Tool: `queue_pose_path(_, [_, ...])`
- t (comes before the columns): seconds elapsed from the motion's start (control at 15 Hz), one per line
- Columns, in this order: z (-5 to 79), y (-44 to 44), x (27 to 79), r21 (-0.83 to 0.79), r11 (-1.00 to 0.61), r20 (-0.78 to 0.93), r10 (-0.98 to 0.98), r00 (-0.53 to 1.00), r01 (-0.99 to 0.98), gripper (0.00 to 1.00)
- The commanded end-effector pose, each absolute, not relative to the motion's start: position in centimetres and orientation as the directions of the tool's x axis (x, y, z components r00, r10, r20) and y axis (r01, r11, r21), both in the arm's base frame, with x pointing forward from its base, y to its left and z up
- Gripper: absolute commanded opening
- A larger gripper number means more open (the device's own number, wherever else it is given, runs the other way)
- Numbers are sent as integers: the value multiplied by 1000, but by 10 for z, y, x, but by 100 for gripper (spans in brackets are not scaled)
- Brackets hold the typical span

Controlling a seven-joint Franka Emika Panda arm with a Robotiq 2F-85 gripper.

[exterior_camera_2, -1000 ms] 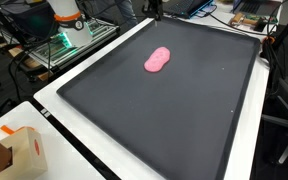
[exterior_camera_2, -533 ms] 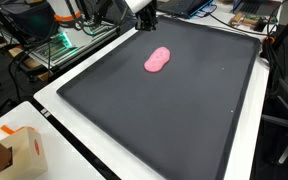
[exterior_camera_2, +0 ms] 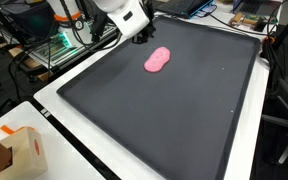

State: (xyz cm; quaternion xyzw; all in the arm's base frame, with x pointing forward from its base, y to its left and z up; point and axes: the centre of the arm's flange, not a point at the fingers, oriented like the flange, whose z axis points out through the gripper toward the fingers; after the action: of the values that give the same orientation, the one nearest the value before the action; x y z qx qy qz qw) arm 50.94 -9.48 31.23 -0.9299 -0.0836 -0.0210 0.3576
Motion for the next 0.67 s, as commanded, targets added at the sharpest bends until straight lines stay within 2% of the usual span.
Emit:
queue_pose_path(0.0, [296,-111,516,-696,-700,100,124,987,159,6])
queue_pose_path(0.6, [262,-130,513,-686,-720,54,91,994,103,6])
